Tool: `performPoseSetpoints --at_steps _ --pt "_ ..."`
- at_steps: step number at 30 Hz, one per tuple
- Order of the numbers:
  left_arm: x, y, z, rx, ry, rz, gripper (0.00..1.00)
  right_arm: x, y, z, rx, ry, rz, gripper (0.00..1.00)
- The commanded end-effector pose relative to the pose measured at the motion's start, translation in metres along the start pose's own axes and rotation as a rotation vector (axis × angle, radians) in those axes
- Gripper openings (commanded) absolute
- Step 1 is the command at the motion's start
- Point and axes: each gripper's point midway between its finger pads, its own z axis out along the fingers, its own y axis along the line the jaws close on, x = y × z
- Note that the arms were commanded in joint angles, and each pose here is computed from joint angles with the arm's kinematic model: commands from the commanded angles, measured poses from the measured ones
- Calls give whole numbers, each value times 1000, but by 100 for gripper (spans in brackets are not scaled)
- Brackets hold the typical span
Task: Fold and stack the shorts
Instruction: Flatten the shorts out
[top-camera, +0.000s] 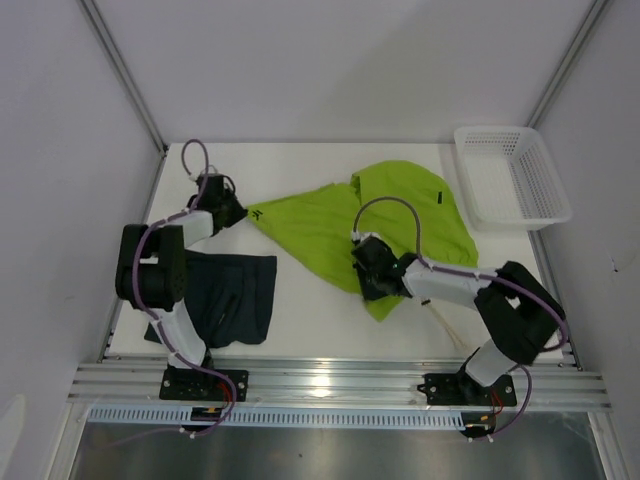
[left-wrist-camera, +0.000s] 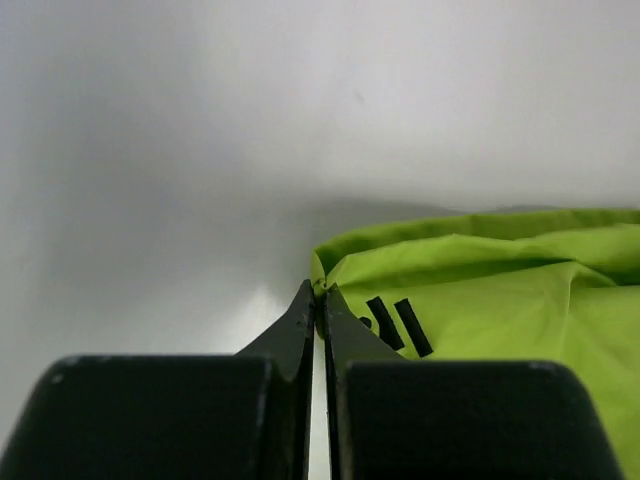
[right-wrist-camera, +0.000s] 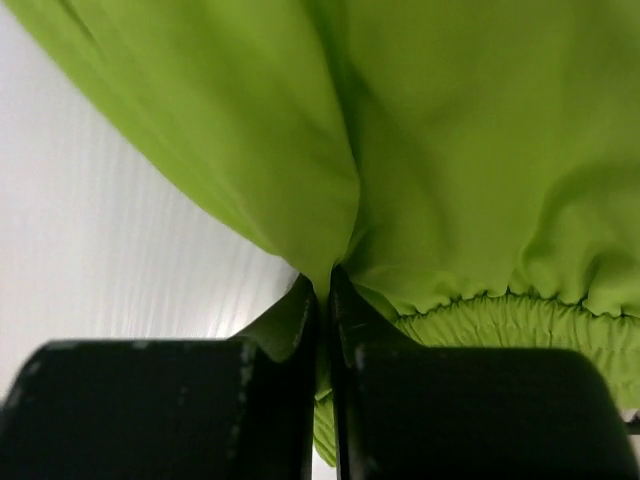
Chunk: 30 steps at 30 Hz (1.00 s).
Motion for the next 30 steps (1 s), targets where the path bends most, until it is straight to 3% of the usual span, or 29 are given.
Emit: performPoseSetpoints --at_steps 1,2,3,5,7,9,12,14,17,18,20,21,22,23,27,29,30 --pt "-60 3 -33 58 -201 -112 0 -41 -36 25 55 48 44 0" --pt "-68 0 -45 70 -238 -120 0 -56 -39 32 44 46 55 0" --pt "-61 23 -47 29 -240 -156 0 -100 -31 33 8 -19 66 0" --pt "-72 34 -57 12 -308 -182 0 -117 -26 58 -34 10 47 0" --pt "-72 41 -75 6 -360 -198 0 -139 7 67 -147 4 -22 0" --pt "-55 55 -82 -29 -364 -202 0 -138 32 67 -212 -6 -95 0" --pt "-53 63 -99 -39 -432 -210 0 -92 54 65 -237 47 -218 0" --pt "-44 60 -99 -4 -414 -209 0 -53 40 63 -228 130 -205 0" --pt "-42 51 -92 26 -381 -201 0 -38 -16 46 -129 155 -84 0" --pt "-40 50 -90 29 -371 -199 0 -51 -55 39 -36 124 27 0" --pt "-39 41 -88 53 -365 -184 0 -63 -80 32 5 83 124 25" --pt "-37 39 -87 52 -365 -177 0 -78 -85 25 12 24 182 43" --pt "-38 34 -87 59 -371 -165 0 -88 -87 22 28 -20 210 79" --pt "-38 29 -89 66 -375 -146 0 -110 -86 19 53 -103 226 99" --pt "-35 14 -93 72 -390 -93 0 -168 -88 12 278 -317 334 99" --pt "-38 12 -97 77 -402 -78 0 -168 -95 29 481 -325 320 99" --pt "-39 11 -98 75 -405 -75 0 -201 -90 23 534 -389 339 100"
